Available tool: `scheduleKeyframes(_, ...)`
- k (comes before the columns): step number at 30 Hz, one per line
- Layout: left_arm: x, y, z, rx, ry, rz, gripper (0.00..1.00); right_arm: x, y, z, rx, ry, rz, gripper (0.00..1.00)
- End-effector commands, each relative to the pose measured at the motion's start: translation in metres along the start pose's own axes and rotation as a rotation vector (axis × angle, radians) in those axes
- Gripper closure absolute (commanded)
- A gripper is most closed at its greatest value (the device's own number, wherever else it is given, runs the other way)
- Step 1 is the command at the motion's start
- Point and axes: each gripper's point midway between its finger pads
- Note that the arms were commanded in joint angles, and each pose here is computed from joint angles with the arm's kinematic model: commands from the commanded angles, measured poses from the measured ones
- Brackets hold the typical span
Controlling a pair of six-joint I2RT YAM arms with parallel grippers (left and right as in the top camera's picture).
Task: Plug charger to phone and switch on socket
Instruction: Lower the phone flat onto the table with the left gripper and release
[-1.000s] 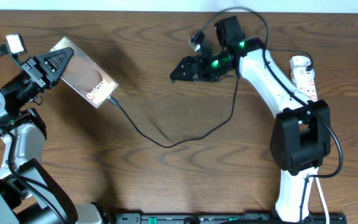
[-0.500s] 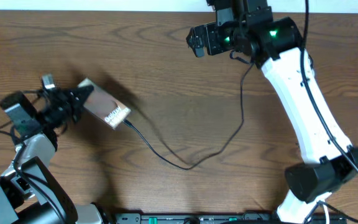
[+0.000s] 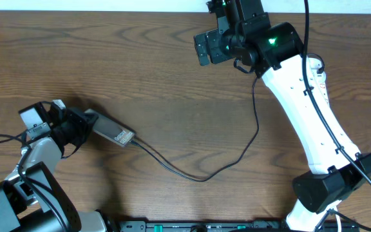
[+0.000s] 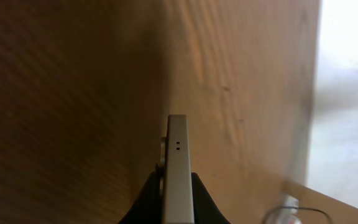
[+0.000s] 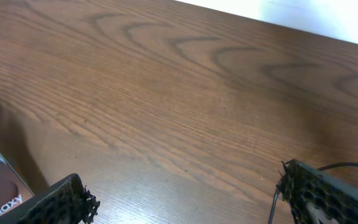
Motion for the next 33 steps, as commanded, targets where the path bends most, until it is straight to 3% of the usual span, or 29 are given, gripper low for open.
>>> scheduleKeyframes(1,-0.001,-0.001,-0.002,-0.044,-0.03,-0.03,0.93,-0.002,-0.001,0.001,0.01,0.008,0.018,0.01)
scheduleKeyframes(11,-0.004,0.033,0.009,-0.005,-0.044,-0.217,0.93,-0.003,0.001,0.005,-0.012,0.025,0.013,0.01)
scheduleKeyframes(27,-0.004,0.039,0.016,0.01,-0.021,-0.241,0.87,-0.003,0.001,0.007,-0.03,0.033,0.011,0.01)
scheduleKeyframes(29,-0.004,0.039,0.016,0.01,-0.021,-0.242,0.83,-0.003,0.001,0.008,-0.03,0.035,0.011,0.01)
scheduleKeyframes(33,-0.003,0.04,0.018,0.015,-0.016,-0.248,0.66,-0.003,0.001,0.008,-0.03,0.036,0.011,0.01)
Point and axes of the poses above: each gripper's point midway between its finger pads, its own x axis back along the fingers, its own y axis along the line the jaws close on, z = x × y, and after that the axes turned 12 degrees about x, right-handed
